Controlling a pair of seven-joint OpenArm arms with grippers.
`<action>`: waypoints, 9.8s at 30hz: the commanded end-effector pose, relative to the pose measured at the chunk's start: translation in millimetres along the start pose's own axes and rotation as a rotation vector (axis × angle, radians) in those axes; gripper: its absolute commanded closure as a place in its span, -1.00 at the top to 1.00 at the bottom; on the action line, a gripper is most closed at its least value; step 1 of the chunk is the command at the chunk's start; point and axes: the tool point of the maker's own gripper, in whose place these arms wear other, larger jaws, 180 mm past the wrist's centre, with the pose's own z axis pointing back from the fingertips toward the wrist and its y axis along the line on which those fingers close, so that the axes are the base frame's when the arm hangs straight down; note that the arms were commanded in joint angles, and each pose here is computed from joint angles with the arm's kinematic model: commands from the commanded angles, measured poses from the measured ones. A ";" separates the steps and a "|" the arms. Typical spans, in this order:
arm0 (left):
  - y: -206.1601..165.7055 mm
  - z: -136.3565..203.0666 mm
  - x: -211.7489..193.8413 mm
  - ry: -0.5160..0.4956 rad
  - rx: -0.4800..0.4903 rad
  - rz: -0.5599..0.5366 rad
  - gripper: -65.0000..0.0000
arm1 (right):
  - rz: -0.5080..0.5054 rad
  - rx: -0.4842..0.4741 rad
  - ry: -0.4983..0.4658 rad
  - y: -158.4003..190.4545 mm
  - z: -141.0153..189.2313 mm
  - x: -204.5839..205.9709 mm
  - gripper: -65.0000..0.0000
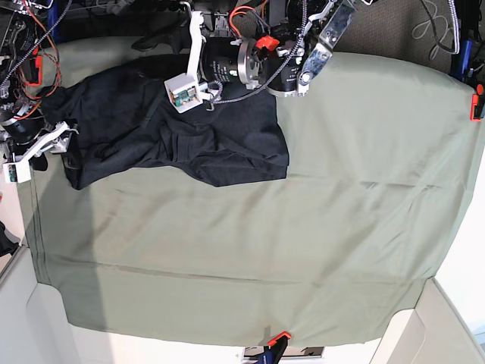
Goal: Fold the T-shirt properly
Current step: 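Pull the grasped fabric back toward the left arm and release, then fold the shirt's end over the bundle with the right gripper, then press and tuck the folded bundle with the right gripper, then grasp the bundle with both grippers and drag it toward the cloth's center, then set the folded shirt down and open both grippers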
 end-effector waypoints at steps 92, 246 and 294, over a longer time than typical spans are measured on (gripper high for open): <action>147.6 214.9 -20.4 -0.175 0.661 0.188 0.00 | -0.014 0.605 -0.098 254.9 17.1 -1.2 -1.00; 99.0 20.4 -76.8 0.325 0.333 -0.260 -1.00 | 0.161 0.358 0.002 184.6 -139.9 56.4 -1.00; 259.4 205.3 -53.0 0.526 0.855 -0.296 -1.00 | 0.153 0.577 0.022 249.6 -36.8 -26.0 -1.00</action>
